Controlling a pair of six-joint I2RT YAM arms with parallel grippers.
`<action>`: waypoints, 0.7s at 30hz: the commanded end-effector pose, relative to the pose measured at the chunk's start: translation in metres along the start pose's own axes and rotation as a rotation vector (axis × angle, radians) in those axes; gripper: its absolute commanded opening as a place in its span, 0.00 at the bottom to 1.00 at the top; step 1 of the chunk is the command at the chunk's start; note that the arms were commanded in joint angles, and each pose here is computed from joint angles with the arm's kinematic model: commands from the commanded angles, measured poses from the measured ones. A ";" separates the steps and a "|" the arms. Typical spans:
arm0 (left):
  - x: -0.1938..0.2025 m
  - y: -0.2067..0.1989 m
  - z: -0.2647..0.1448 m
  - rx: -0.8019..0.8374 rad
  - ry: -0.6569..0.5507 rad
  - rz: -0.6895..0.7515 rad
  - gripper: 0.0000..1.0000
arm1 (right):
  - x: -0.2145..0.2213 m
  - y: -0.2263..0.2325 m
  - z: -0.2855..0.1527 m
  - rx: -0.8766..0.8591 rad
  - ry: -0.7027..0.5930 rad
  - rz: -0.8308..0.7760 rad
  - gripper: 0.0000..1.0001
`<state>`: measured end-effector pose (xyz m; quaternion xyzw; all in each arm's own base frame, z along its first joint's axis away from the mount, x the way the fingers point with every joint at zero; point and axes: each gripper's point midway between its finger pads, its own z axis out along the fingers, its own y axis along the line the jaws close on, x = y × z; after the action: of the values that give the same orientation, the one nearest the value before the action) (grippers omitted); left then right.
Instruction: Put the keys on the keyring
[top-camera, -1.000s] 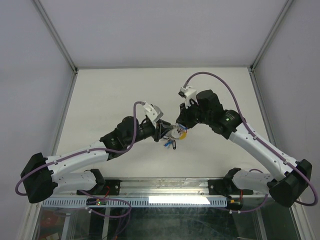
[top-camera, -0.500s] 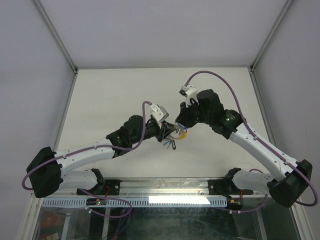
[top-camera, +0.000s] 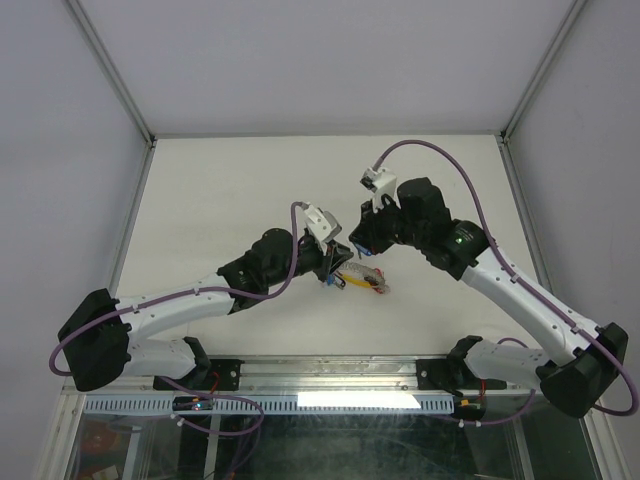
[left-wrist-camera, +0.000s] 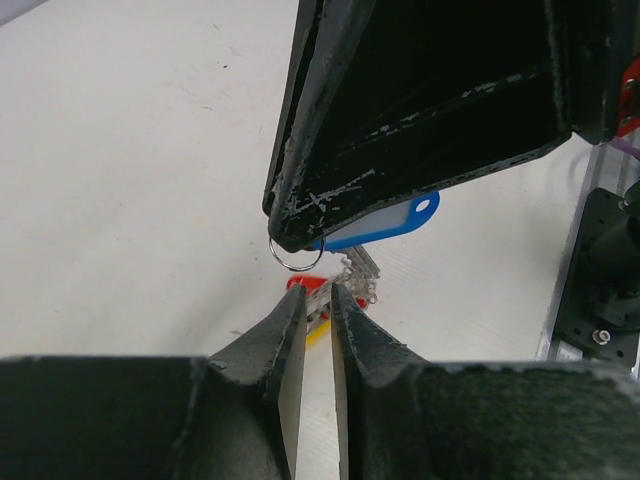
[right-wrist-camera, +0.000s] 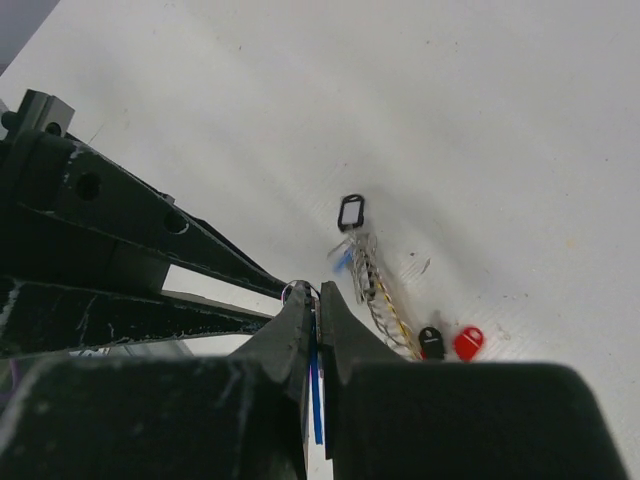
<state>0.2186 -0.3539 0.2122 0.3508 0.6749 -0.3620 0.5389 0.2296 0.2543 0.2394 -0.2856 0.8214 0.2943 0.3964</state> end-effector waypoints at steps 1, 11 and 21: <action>-0.034 0.001 0.003 -0.018 -0.085 0.036 0.12 | -0.032 0.009 -0.013 -0.025 -0.114 -0.015 0.00; -0.016 0.028 -0.012 -0.158 -0.017 0.008 0.16 | -0.011 -0.037 -0.003 0.167 -0.070 0.025 0.00; -0.004 0.076 -0.017 -0.265 0.049 -0.182 0.26 | 0.025 -0.080 0.010 0.255 0.025 0.142 0.00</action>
<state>0.2611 -0.3065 0.1895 0.2734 0.7494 -0.2884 0.5296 0.2684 0.2050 0.1967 -0.1968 0.8740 0.2074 0.3928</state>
